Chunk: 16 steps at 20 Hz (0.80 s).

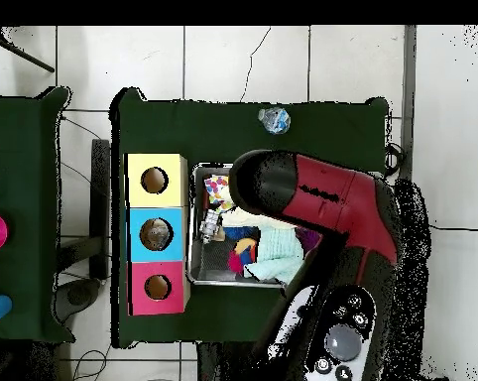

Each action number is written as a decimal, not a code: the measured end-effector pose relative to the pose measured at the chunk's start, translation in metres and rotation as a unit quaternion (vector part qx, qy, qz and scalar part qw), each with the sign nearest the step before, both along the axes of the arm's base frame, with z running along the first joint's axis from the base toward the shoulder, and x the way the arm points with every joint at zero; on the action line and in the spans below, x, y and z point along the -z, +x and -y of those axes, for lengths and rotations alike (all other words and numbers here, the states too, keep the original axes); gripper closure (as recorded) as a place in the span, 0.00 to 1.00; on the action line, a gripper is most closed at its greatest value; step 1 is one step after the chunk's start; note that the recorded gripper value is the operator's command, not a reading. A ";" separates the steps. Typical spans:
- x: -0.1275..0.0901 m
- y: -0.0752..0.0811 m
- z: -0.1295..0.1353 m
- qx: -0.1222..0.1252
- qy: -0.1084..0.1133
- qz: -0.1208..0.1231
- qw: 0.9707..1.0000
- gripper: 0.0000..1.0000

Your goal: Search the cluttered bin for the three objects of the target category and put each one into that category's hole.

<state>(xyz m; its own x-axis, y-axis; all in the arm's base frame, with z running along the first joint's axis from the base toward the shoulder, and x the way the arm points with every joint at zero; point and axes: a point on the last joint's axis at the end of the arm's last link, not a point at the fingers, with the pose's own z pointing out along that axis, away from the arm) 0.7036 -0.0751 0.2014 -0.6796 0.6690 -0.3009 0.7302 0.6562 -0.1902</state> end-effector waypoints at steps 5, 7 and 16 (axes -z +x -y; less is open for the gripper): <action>0.004 0.013 -0.001 -0.025 -0.012 0.070 0.997 1.00; 0.007 0.018 0.000 -0.036 -0.020 0.100 0.994 1.00; 0.017 0.028 0.010 -0.062 -0.036 0.157 0.985 1.00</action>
<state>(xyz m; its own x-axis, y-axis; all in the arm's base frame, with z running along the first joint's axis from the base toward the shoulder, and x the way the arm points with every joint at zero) 0.7313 -0.0854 0.1849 -0.6199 0.5558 -0.5540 0.6758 0.7368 -0.0170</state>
